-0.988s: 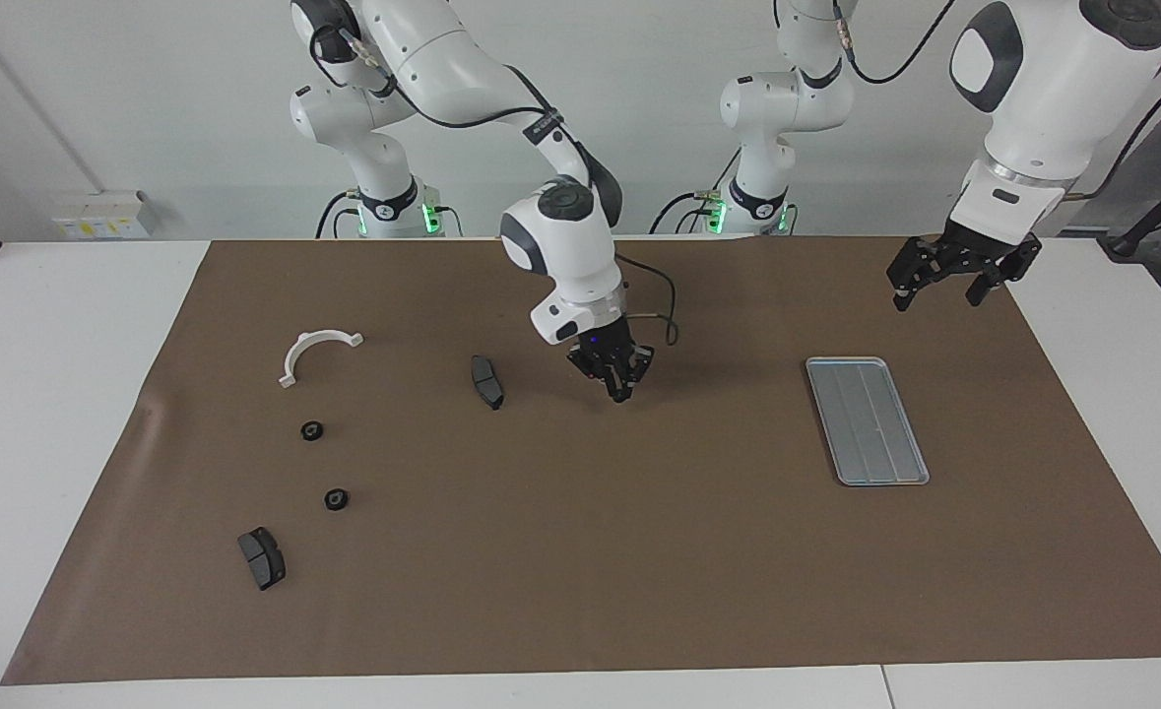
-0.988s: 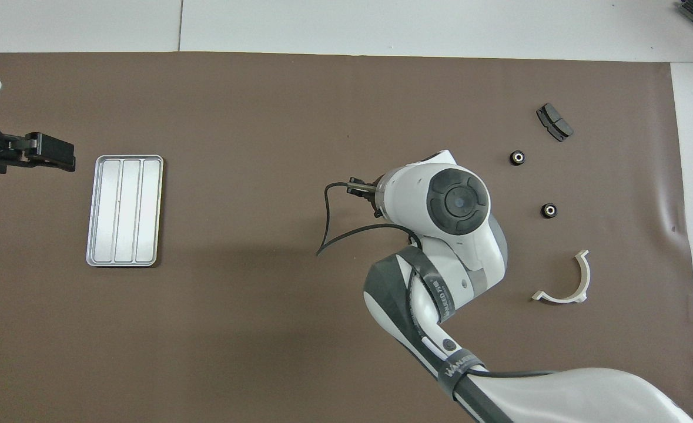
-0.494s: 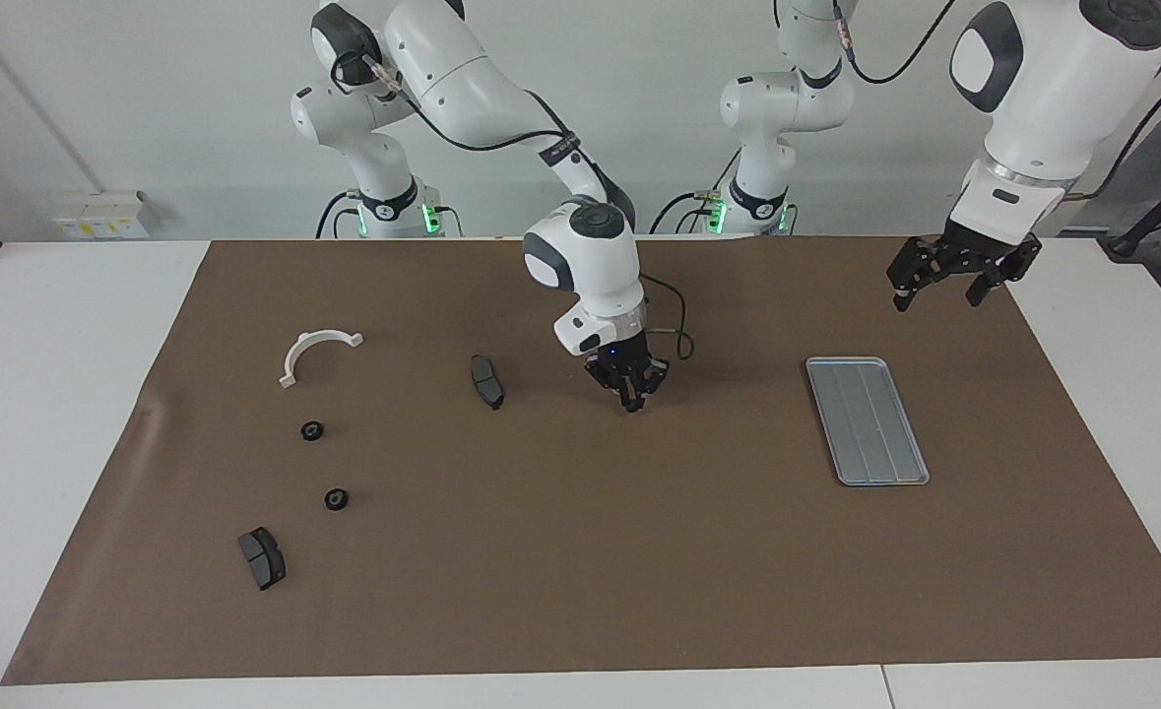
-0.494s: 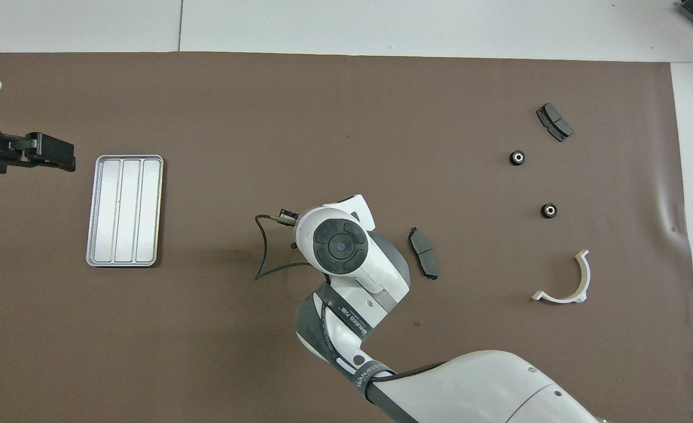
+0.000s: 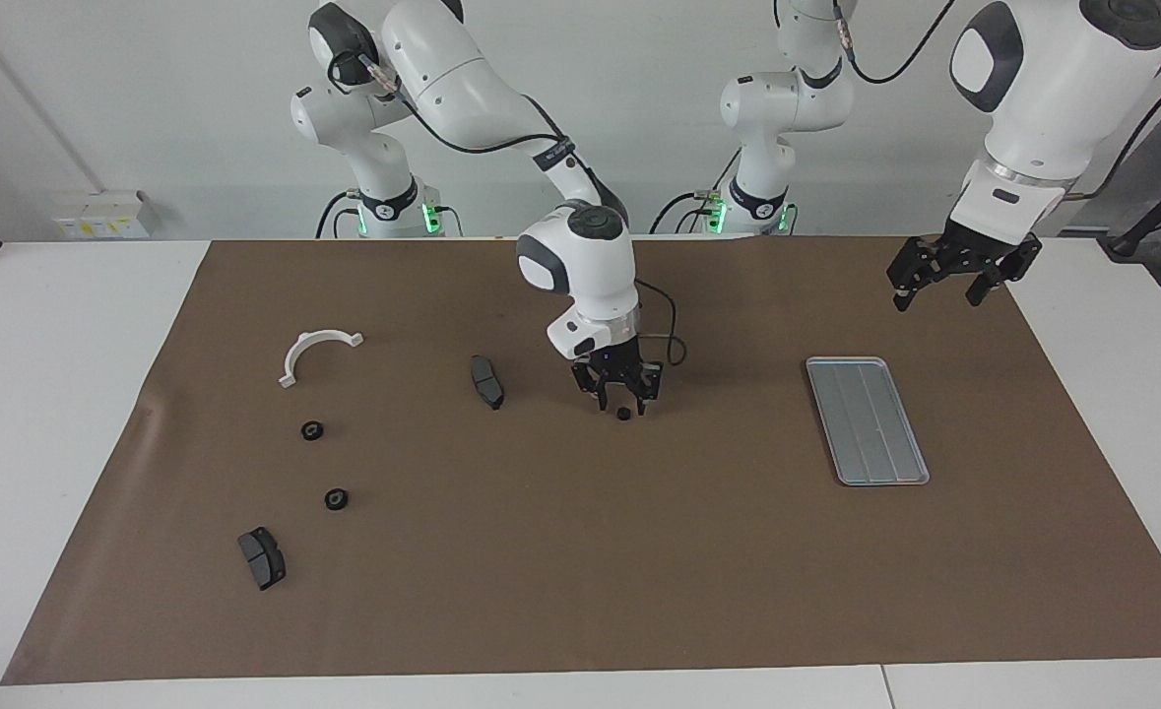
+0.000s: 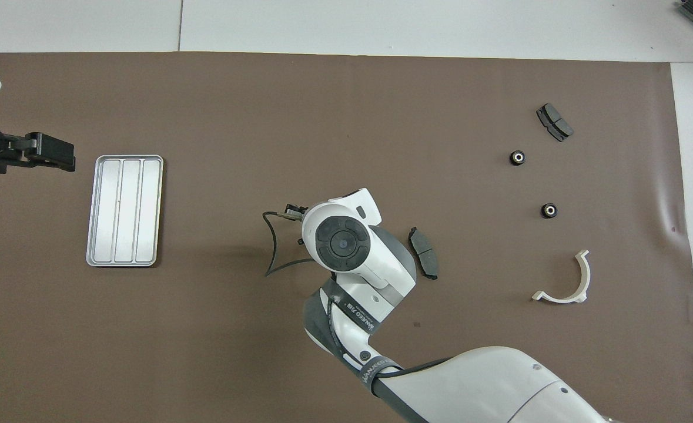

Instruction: Pick bearing gear from pile to tray

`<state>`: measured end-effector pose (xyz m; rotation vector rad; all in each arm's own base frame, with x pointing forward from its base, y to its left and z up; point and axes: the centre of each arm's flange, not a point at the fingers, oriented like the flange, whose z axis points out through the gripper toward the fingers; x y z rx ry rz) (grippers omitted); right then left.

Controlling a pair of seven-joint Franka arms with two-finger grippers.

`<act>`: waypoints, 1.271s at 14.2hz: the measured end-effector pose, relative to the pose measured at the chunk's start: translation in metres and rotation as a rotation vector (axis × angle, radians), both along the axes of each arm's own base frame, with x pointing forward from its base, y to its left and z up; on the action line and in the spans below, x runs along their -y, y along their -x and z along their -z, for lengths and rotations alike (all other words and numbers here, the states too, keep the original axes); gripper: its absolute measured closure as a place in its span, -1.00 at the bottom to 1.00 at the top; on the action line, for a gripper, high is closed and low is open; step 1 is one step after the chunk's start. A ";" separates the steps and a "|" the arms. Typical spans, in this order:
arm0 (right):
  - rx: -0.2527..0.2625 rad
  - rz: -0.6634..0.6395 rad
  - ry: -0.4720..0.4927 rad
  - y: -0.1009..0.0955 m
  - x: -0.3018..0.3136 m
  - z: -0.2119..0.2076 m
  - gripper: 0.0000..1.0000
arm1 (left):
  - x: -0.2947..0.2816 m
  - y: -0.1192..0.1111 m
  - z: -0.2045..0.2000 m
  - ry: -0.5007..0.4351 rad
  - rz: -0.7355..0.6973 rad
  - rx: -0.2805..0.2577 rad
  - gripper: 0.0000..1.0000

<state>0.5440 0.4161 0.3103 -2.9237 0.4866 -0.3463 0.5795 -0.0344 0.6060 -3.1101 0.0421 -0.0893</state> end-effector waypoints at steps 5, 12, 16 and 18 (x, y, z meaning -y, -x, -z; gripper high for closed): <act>-0.004 -0.022 0.133 -0.057 0.121 -0.076 -1.00 | 0.000 0.000 0.000 0.000 0.000 0.000 -1.00; -0.143 -0.406 0.305 -0.089 0.301 -0.065 -1.00 | 0.000 0.000 0.000 0.000 0.000 0.000 -1.00; -0.194 -0.624 0.253 -0.074 0.384 -0.036 -1.00 | 0.000 0.000 0.000 0.000 0.000 0.000 -1.00; -0.175 -0.690 0.251 -0.064 0.417 -0.025 -1.00 | 0.000 0.000 0.000 0.000 0.000 0.000 -1.00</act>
